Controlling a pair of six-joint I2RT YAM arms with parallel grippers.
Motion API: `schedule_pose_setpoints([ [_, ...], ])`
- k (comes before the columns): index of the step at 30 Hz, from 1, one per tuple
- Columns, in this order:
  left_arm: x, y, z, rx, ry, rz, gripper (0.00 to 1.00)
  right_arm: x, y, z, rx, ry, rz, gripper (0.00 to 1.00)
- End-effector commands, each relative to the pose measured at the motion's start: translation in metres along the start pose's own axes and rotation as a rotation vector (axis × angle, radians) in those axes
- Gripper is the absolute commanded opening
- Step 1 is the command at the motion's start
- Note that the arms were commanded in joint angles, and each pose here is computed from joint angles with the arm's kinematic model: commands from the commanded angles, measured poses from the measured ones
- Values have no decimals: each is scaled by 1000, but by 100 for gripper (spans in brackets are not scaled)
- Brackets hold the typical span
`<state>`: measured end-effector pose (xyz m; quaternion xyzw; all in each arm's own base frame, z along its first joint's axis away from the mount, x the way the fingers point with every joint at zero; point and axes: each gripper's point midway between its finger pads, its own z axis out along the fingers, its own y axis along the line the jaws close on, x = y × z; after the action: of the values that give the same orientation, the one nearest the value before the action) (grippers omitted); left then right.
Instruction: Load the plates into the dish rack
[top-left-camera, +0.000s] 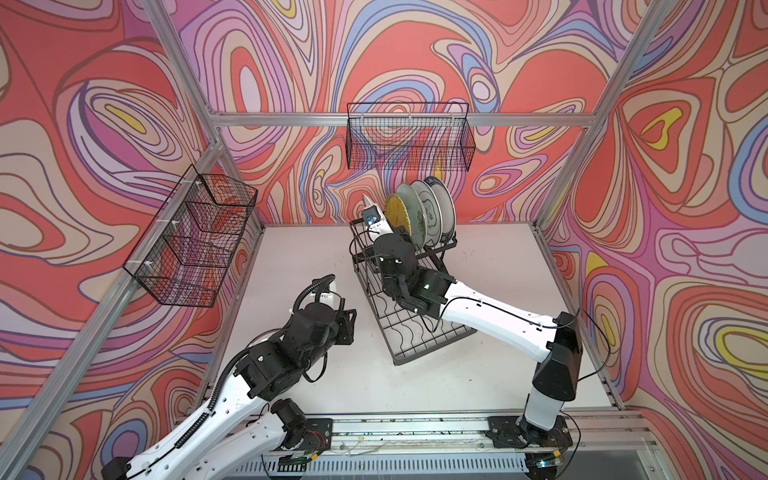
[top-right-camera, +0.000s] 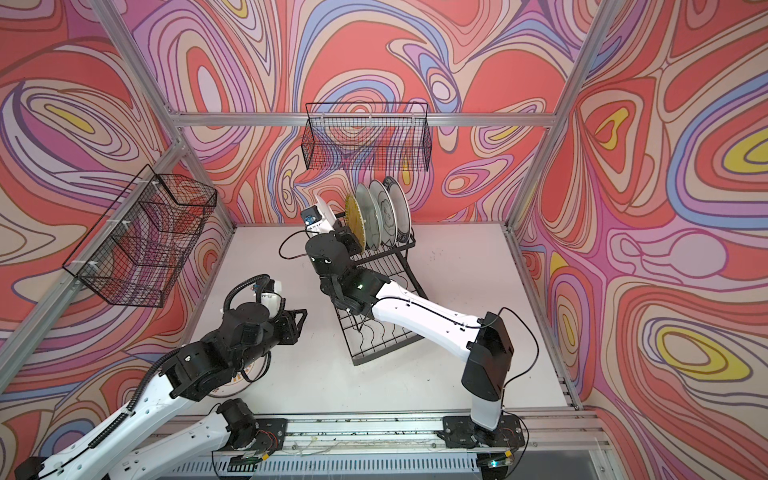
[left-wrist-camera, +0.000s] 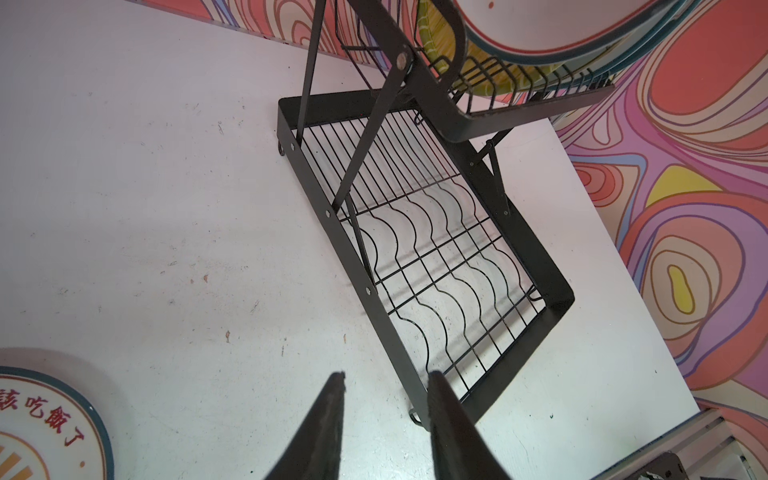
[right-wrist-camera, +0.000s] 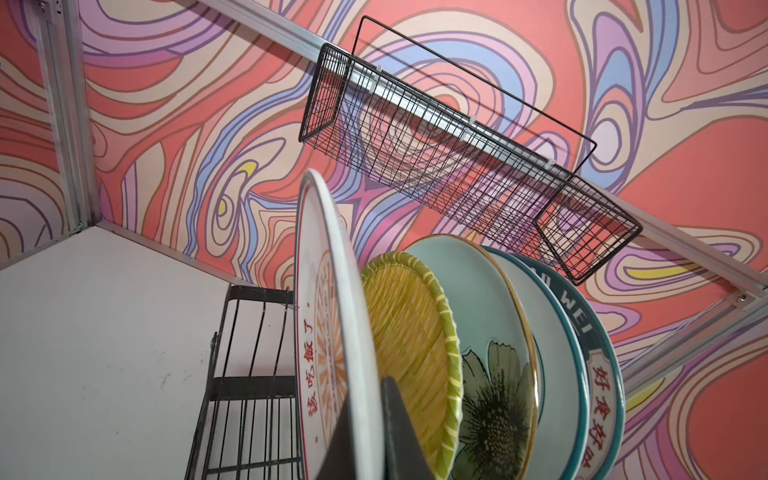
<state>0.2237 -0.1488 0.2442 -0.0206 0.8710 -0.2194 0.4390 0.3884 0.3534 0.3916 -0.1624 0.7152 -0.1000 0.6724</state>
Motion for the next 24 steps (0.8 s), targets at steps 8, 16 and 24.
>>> schedule_pose_setpoints([
  [8,-1,0,-1,5,-15,7,37,2,-6,10,1,9,61,0],
  [16,-1,0,0,1,-12,6,37,11,-5,17,-17,35,77,0],
  [24,-3,-2,0,4,-14,10,37,20,-2,25,-5,63,73,0],
])
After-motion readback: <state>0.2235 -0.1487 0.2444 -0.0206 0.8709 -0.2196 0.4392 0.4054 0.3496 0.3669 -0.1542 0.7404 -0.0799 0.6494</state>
